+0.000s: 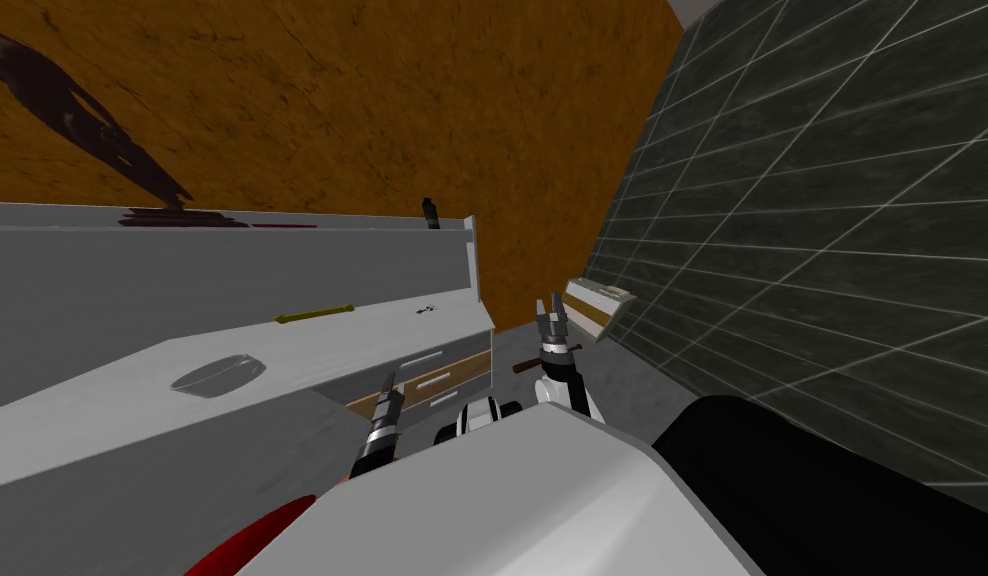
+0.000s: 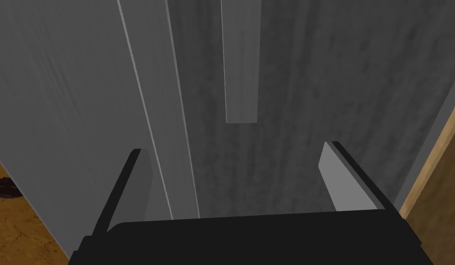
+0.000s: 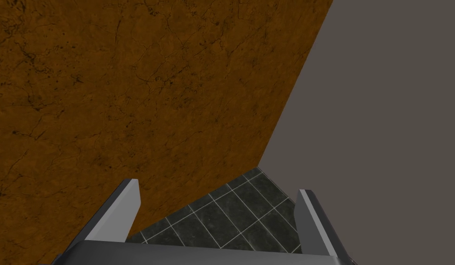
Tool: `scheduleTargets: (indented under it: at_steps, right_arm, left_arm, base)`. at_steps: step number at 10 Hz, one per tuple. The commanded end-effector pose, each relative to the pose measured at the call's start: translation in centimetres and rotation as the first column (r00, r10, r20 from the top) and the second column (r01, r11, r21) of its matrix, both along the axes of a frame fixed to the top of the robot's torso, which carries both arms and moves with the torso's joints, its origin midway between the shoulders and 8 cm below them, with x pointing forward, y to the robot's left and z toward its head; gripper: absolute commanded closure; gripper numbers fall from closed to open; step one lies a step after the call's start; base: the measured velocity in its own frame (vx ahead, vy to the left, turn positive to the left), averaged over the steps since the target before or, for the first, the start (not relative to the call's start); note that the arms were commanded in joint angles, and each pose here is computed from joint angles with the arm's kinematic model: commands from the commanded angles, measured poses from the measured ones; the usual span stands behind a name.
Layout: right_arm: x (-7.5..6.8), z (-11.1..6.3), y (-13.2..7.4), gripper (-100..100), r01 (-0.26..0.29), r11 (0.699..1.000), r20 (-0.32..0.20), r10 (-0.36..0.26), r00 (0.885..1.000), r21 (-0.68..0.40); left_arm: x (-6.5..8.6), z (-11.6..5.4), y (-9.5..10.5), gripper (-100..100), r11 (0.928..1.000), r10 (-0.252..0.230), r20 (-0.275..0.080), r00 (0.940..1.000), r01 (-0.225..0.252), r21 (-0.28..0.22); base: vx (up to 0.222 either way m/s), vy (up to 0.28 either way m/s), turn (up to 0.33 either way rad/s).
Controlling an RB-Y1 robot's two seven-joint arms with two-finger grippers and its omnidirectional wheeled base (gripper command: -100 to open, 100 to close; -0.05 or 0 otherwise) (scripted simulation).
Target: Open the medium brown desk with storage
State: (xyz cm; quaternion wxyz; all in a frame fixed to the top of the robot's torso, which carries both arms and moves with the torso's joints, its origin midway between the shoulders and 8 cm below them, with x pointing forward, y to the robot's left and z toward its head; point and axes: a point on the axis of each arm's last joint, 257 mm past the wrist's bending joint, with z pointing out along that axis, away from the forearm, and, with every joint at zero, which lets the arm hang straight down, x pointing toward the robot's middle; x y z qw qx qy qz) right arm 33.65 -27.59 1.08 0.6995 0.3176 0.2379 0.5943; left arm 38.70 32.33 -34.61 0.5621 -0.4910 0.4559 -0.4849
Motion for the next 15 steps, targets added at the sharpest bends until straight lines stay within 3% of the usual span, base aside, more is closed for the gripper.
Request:
scheduleTargets:
  at_steps: [1,2,3,4,9,10,13,14,15]
  right_arm:
    - [0.0,0.0,0.0,0,0.000,1.000,0.000,0.000,1.000,0.000]
    - [0.0,0.0,0.0,0,0.000,1.000,0.000,0.000,1.000,0.000]
    - [0.0,0.0,0.0,0,0.000,1.000,0.000,0.000,1.000,0.000]
    - [0.0,0.0,0.0,0,0.000,1.000,0.000,0.000,1.000,0.000]
    - [0.0,0.0,0.0,0,0.000,1.000,0.001,0.000,1.000,0.000]
    - [0.0,0.0,0.0,0,0.000,1.000,0.000,0.000,1.000,0.000]
    - [0.0,0.0,0.0,0,0.000,1.000,0.000,0.000,1.000,0.000]
    - [0.0,0.0,0.0,0,0.000,1.000,0.000,0.000,1.000,0.000]
    - [0.0,0.0,0.0,0,0.000,1.000,0.000,0.000,1.000,0.000]
  left_arm:
    - [0.4,-0.3,-0.4,-100,0.9998,0.009,-0.008,0.9999,-0.010,-0.019]
    - [1.2,0.2,-0.1,-100,0.9997,0.012,-0.010,0.9999,-0.012,-0.021]
    - [0.8,0.1,-0.3,-100,0.9997,0.011,-0.007,0.9999,-0.011,-0.020]
    - [0.9,0.1,-0.3,100,0.9997,0.011,-0.009,0.9999,-0.011,-0.021]
    - [0.4,0.4,-0.2,100,0.9998,0.004,-0.011,0.9999,-0.004,-0.022]
    - [0.8,0.3,0.1,-100,0.9998,0.006,-0.016,0.9999,-0.006,-0.020]
    - [1.0,0.2,0.1,-100,0.9997,0.008,-0.019,0.9998,-0.008,-0.022]
    - [1.8,0.8,0.6,-100,0.9997,0.009,-0.019,0.9998,-0.010,-0.021]
    - [1.4,0.7,0.3,-100,0.9998,0.008,-0.016,0.9998,-0.008,-0.020]
  base:
    - [0.077,0.024,-0.001]
    - [0.058,0.008,-0.006]
    - [0.035,0.006,-0.002]
    - [0.006,0.002,0.001]
    - [-0.155,-0.021,0.016]
    - [0.078,-0.026,-0.019]
    - [0.134,-0.011,-0.008]
    - [0.074,-0.011,-0.009]
    - [0.047,-0.007,-0.003]
